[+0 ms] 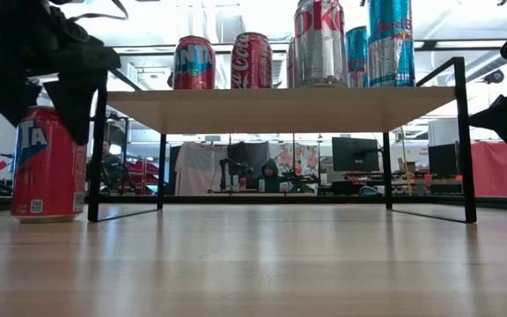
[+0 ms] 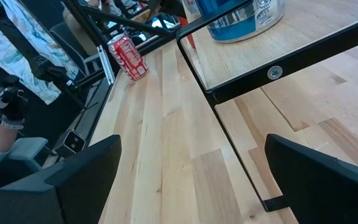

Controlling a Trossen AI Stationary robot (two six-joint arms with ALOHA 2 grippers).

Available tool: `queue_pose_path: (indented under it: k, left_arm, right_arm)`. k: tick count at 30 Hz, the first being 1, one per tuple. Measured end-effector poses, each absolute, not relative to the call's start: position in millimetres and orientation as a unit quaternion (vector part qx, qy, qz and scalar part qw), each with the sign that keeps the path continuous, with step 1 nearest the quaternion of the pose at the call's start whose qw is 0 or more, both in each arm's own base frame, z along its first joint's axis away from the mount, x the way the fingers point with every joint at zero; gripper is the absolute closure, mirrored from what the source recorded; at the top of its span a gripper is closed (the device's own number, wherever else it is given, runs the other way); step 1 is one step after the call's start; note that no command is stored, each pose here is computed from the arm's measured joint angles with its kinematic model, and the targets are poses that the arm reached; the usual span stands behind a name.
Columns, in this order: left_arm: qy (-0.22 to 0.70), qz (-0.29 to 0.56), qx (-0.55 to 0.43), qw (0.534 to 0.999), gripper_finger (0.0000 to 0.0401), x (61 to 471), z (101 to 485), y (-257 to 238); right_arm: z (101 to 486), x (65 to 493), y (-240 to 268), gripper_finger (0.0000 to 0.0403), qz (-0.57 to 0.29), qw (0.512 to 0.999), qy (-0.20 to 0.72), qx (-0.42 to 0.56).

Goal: Place canned beverage on shelf
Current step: Put the red soda can on the shelf aligned with the other red soda can

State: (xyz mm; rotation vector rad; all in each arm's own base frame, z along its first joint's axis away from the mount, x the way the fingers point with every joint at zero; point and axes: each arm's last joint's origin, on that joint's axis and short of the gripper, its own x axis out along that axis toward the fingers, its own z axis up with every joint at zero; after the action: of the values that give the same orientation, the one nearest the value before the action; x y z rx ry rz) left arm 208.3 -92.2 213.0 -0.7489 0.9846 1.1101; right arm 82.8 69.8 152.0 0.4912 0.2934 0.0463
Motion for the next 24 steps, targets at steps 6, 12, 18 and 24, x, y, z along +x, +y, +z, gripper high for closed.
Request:
queue_pose_path:
  k: [6, 12, 18, 24]
  left_arm:
    - [0.438, 0.495, -0.336, 0.671, 0.0114, 208.0, 213.1, -92.2]
    - [0.434, 0.518, -0.362, 0.642, 0.0107, 204.4, 213.9, -91.8]
    - [0.428, 0.545, -0.404, 0.597, 0.0103, 201.6, 214.3, -92.2]
    - [0.426, 0.559, -0.427, 0.569, 0.0101, 200.0, 214.7, -92.7]
  right_arm:
    - [152.0, 82.8, 69.8, 0.0019, 0.023, 0.959, 0.145, 0.242]
    - [152.0, 82.9, 69.8, 0.0019, 0.023, 0.959, 0.145, 0.242]
    - [152.0, 82.8, 69.8, 0.0019, 0.023, 0.959, 0.145, 0.242]
    - [152.0, 82.9, 69.8, 0.0019, 0.023, 0.959, 0.145, 0.242]
